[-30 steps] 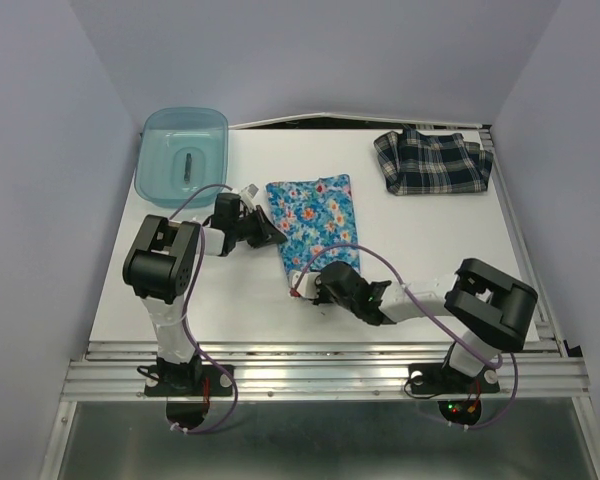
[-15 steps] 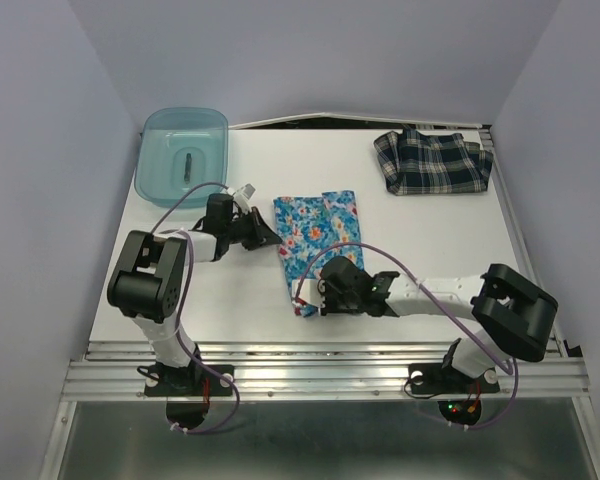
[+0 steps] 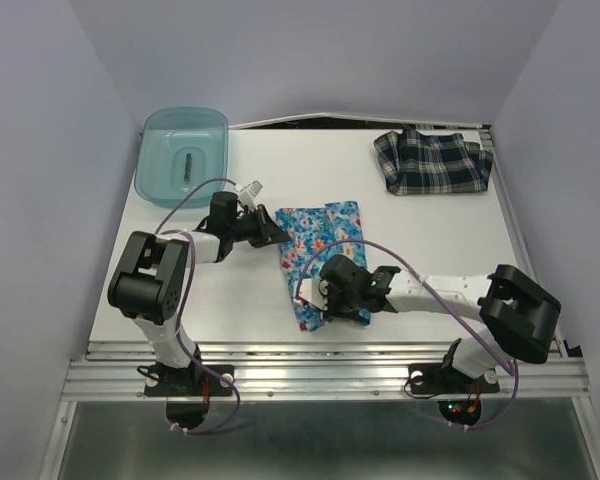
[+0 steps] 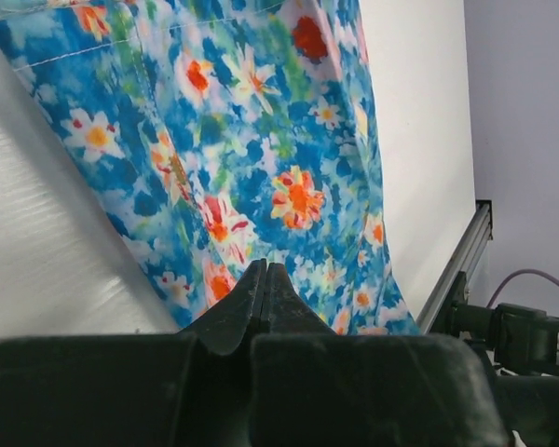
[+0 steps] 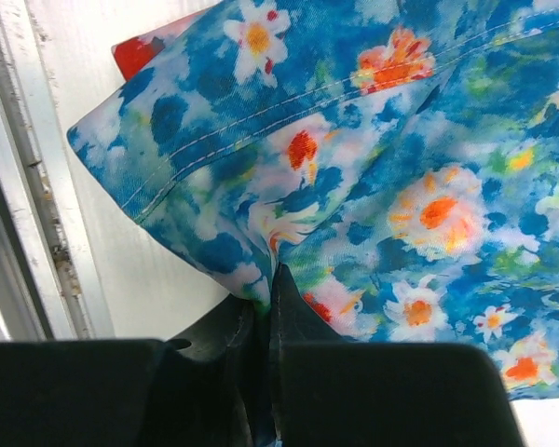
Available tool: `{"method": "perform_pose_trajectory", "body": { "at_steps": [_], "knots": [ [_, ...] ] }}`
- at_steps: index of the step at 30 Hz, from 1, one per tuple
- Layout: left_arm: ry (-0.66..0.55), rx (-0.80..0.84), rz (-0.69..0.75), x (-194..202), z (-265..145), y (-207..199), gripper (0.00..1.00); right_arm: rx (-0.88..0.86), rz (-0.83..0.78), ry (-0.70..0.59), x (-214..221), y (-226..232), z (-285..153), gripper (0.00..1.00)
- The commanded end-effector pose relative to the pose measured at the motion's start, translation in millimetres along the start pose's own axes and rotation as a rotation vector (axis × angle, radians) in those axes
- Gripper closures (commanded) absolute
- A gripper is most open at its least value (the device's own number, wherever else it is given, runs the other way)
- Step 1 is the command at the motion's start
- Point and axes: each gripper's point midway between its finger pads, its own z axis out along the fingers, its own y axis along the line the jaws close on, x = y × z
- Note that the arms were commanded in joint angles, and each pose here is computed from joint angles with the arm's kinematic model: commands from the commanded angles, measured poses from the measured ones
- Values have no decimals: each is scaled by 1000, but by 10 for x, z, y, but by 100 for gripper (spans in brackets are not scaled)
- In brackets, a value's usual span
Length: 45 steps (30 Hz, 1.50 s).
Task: Fold and stack the skirts
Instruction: Fold the skirt
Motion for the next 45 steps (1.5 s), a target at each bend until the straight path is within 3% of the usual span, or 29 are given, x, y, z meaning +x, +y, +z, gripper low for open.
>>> {"method": "perform_pose_trajectory", "body": {
  "at_steps": [1, 5, 15, 21, 34, 39, 45],
  "knots": [
    [36, -67, -40, 131, 112, 234, 100, -64, 47, -13, -152, 107, -153, 99],
    [87, -195, -34, 246, 162, 595, 100, -89, 59, -31, -347, 93, -296, 99],
    [154, -274, -28, 397, 161, 850, 100, -152, 94, -89, -690, 23, -589, 99],
    [190, -293, 10, 410, 169, 911, 100, -232, 201, -95, -617, -330, -735, 99],
    [255, -296, 62, 516, 190, 942, 100, -479, 278, -101, -600, -1136, -795, 99],
    [276, -315, 87, 519, 200, 995, 100, -430, 242, -114, -702, -1497, -819, 99],
    [294, -315, 82, 556, 219, 1031, 100, -372, 240, -71, -461, -1843, -654, 99]
  ]
}}
